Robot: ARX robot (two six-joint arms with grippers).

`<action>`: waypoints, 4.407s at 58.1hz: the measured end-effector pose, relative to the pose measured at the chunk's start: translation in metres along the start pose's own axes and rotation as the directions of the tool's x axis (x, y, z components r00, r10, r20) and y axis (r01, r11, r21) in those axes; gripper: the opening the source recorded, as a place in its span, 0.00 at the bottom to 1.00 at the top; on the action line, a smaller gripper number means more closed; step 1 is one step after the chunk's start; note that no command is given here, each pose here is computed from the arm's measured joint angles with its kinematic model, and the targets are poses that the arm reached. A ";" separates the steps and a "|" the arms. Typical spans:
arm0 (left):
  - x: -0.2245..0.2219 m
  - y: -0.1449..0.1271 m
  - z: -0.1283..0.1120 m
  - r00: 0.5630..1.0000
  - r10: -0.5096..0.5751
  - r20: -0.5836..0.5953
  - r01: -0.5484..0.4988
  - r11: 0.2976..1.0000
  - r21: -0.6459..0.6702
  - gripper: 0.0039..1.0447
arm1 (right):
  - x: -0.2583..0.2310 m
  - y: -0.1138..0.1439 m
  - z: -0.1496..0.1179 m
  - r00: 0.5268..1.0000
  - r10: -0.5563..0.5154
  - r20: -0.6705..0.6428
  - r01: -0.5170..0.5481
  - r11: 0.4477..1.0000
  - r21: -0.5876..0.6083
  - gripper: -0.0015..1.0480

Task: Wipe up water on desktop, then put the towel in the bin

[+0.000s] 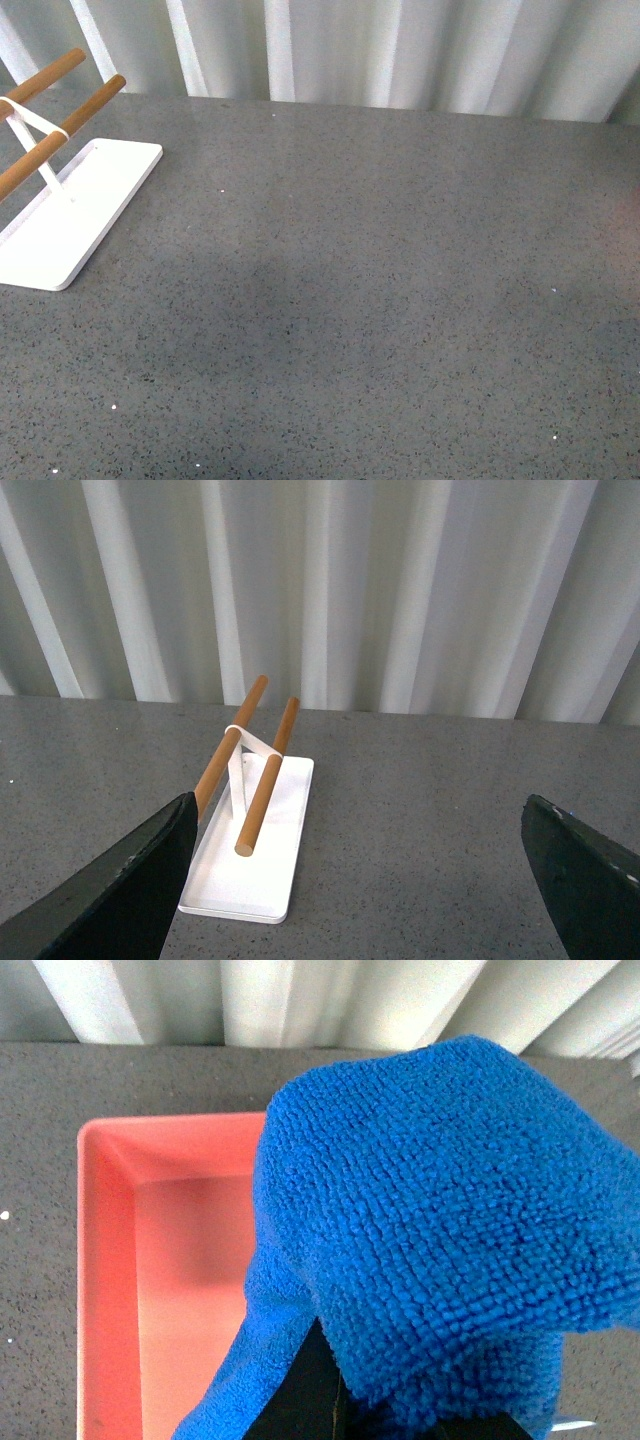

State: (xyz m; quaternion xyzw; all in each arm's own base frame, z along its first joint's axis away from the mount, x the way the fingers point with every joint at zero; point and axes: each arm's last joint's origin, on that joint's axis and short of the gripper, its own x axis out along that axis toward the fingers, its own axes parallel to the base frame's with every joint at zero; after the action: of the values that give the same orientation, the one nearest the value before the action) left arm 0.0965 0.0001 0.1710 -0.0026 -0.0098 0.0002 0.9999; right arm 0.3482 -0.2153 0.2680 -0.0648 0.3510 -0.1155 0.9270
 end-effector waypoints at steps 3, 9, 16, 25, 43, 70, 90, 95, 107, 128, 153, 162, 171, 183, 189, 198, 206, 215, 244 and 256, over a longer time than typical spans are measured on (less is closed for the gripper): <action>0.000 0.000 0.000 1.000 0.000 0.000 0.000 1.000 0.000 0.94 | 0.004 -0.005 -0.011 1.000 0.003 -0.024 -0.002 1.000 0.019 0.05; 0.000 0.000 0.000 1.000 0.000 0.000 0.000 1.000 0.000 0.94 | 0.012 -0.009 -0.021 0.999 0.016 -0.050 -0.014 0.999 0.039 0.05; 0.000 0.000 0.000 1.000 0.000 0.000 0.000 1.000 0.000 0.94 | 0.021 -0.009 -0.028 0.997 0.029 -0.073 -0.025 0.998 0.052 0.05; 0.000 0.000 0.000 1.000 0.000 0.000 0.000 1.000 0.000 0.94 | 0.035 -0.010 -0.039 0.992 0.031 -0.120 -0.023 0.997 0.068 0.05; 0.000 0.000 0.000 1.000 0.000 0.000 0.000 1.000 0.000 0.94 | 0.052 -0.008 -0.055 0.982 0.037 -0.186 -0.024 0.997 0.075 0.05; 0.000 0.000 0.000 1.000 0.000 0.000 0.000 1.000 0.000 0.94 | 0.072 0.005 -0.100 0.924 0.064 -0.378 -0.108 0.989 -0.097 0.59; 0.000 0.000 0.000 1.000 0.000 0.000 0.000 1.000 0.000 0.94 | 0.062 0.002 -0.090 0.940 0.081 -0.330 -0.117 0.989 -0.090 0.93; 0.000 0.000 0.000 1.000 0.000 0.000 0.000 1.000 0.000 0.94 | 0.054 -0.002 -0.075 0.957 0.074 -0.280 -0.100 0.992 -0.080 0.93; 0.000 0.000 0.000 1.000 0.000 0.000 0.000 1.000 0.000 0.94 | 0.018 0.008 -0.027 0.995 0.100 -0.009 -0.101 0.990 -0.097 0.93; 0.000 0.000 0.000 1.000 0.000 0.000 0.000 1.000 0.000 0.94 | -0.113 0.105 0.002 0.897 0.253 0.363 -0.155 0.948 -0.278 0.93; 0.000 0.000 0.000 1.000 0.000 0.000 0.000 1.000 0.000 0.94 | -0.149 0.144 -0.068 0.770 0.174 0.614 -0.161 0.984 -0.077 0.71; 0.000 0.000 0.000 1.000 0.000 0.000 0.000 1.000 0.000 0.94 | -0.151 0.158 -0.104 0.720 0.163 0.674 -0.222 0.975 0.002 0.46; 0.000 0.000 0.000 1.000 0.000 0.000 0.000 1.000 0.000 0.94 | -0.149 0.169 -0.133 0.732 0.175 0.659 -0.246 0.969 0.017 0.20; 0.000 0.000 0.000 1.000 0.000 0.000 0.000 1.000 0.000 0.94 | -0.151 0.177 -0.160 0.732 0.171 0.659 -0.249 0.968 0.024 0.03; 0.000 0.000 0.000 1.000 0.000 0.000 0.000 1.000 0.000 0.94 | -0.154 0.186 -0.171 0.732 0.165 0.661 -0.243 0.970 0.028 0.03; 0.000 0.000 0.000 1.000 0.000 0.000 0.000 1.000 0.000 0.94 | -0.155 0.188 -0.184 0.729 0.174 0.662 -0.251 0.968 0.021 0.03; 0.000 0.000 0.000 1.000 0.000 0.000 0.000 1.000 0.000 0.94 | -0.156 0.189 -0.194 0.730 0.176 0.660 -0.252 0.968 0.021 0.03; 0.000 0.000 0.000 1.000 0.000 0.000 0.000 1.000 0.000 0.94 | -0.159 0.188 -0.201 0.728 0.174 0.663 -0.252 0.967 0.022 0.03; 0.000 0.000 0.000 1.000 0.000 0.000 0.000 1.000 0.000 0.94 | -0.162 0.188 -0.221 0.721 0.172 0.671 -0.252 0.967 0.023 0.03; 0.000 0.000 0.000 1.000 0.000 0.000 0.000 1.000 0.000 0.94 | -0.164 0.188 -0.224 0.721 0.172 0.671 -0.252 0.967 0.023 0.03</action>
State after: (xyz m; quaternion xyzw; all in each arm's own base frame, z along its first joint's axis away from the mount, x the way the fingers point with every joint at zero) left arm 0.0965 0.0001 0.1710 -0.0024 -0.0100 0.0002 0.9999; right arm 0.1115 -0.0001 0.1680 -0.0087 -0.0035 0.0024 1.0000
